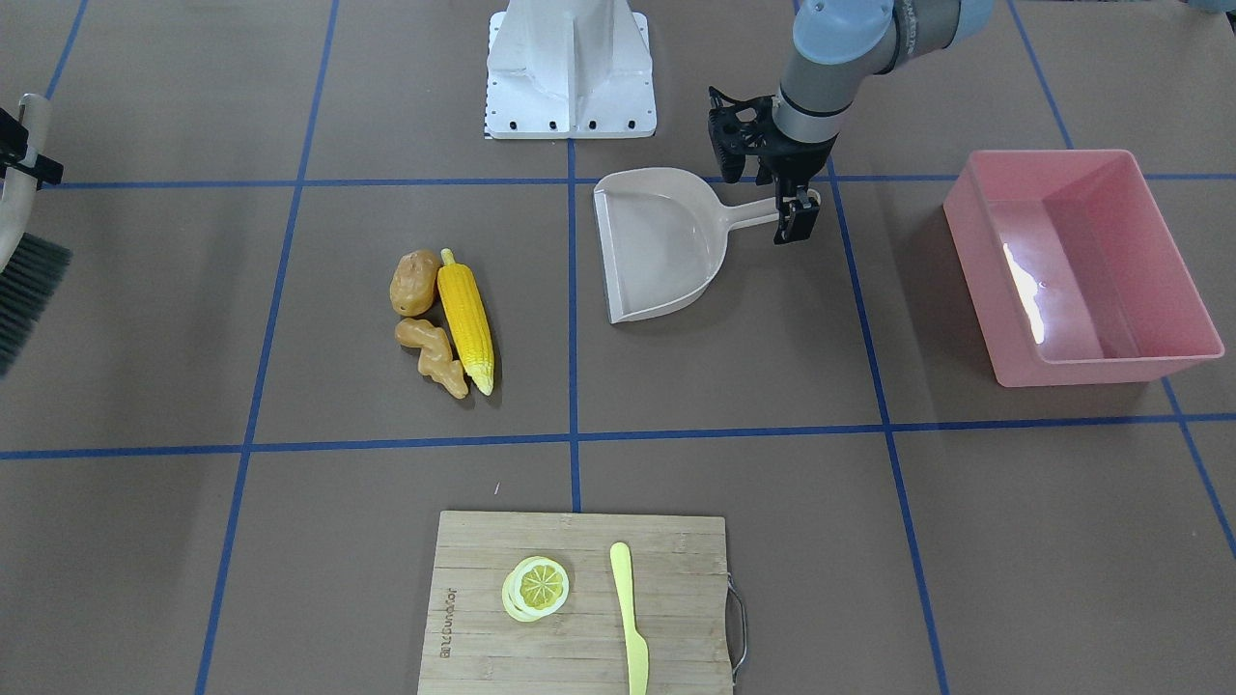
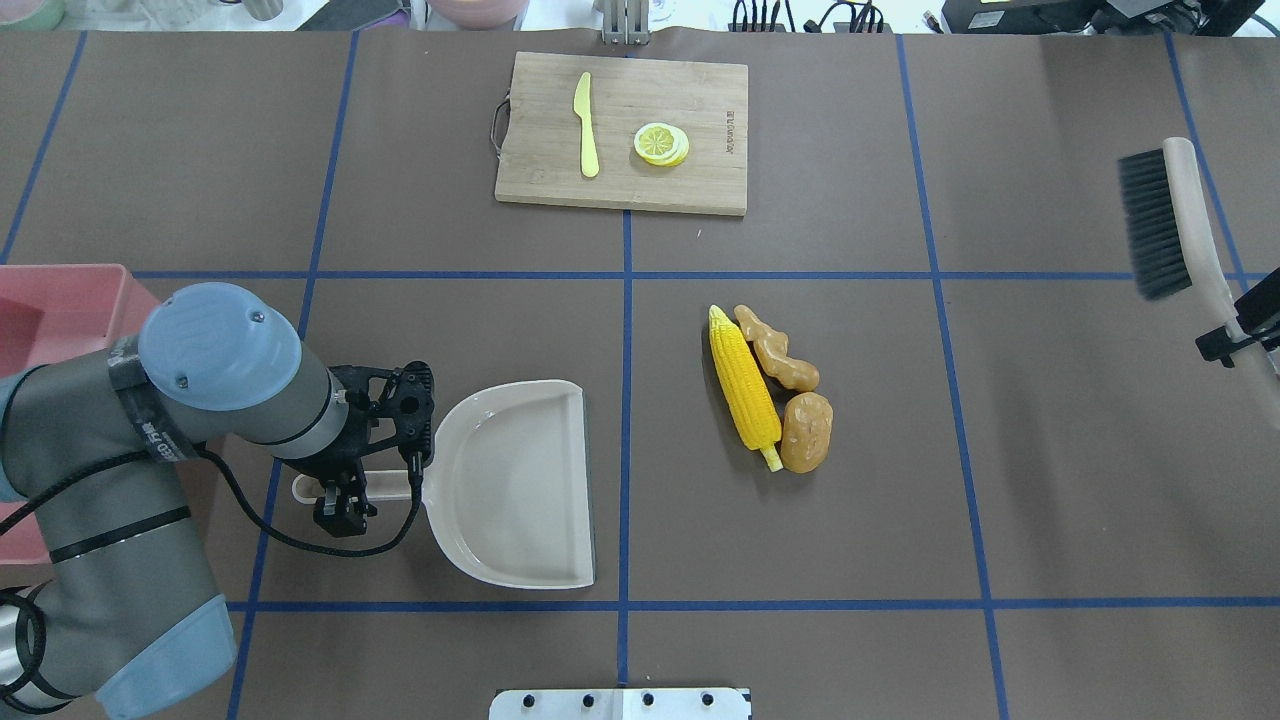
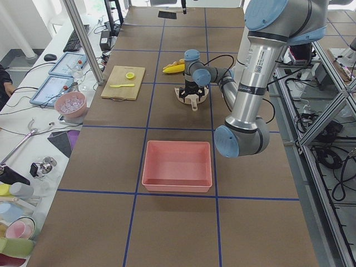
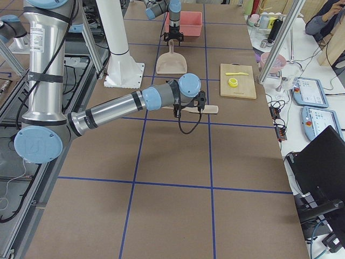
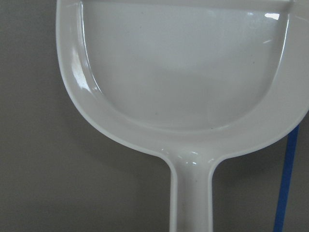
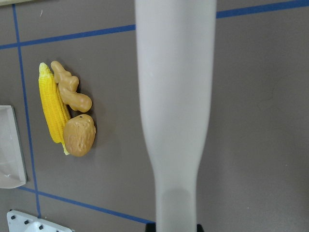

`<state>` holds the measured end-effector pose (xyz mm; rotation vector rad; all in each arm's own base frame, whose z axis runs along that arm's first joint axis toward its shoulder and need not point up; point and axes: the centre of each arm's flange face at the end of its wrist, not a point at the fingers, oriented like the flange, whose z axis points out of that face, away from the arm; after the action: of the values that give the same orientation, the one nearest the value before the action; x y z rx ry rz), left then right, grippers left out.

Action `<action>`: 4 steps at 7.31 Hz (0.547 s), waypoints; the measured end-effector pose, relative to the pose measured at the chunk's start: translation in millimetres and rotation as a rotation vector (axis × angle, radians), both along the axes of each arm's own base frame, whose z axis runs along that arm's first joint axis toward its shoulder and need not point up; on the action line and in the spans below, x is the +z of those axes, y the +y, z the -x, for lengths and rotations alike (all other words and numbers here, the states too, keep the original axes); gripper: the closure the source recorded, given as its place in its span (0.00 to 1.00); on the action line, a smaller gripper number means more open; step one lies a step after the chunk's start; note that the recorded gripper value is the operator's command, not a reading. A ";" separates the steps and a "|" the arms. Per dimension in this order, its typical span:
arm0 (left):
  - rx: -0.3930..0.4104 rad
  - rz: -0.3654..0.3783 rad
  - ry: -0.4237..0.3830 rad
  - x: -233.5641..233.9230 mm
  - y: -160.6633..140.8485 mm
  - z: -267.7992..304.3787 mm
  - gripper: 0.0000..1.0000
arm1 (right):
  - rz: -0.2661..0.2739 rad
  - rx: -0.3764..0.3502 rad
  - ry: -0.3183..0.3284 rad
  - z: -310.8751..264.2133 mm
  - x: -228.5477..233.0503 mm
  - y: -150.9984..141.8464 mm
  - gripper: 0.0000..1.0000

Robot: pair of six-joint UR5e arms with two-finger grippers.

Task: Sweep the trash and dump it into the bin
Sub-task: 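Slide the dustpan toward the corn with the left gripper while the right lowers the brush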

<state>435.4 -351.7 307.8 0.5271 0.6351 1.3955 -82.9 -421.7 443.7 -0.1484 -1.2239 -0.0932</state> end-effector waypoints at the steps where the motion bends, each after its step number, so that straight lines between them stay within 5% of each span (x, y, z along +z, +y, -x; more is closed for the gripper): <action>1: 0.003 0.000 -0.007 6.6 -1.5 -4.9 0.02 | -0.024 -0.037 -0.018 13.0 -1.1 2.6 1.00; 4: 0.003 0.006 -0.019 22.3 -7.2 -16.0 0.02 | -0.092 -0.165 -0.061 65.9 -8.5 14.3 1.00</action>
<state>451.4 -358.9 330.1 0.5078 0.6243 1.3996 -148.8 -407.4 435.2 -0.1670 -1.2645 -0.2993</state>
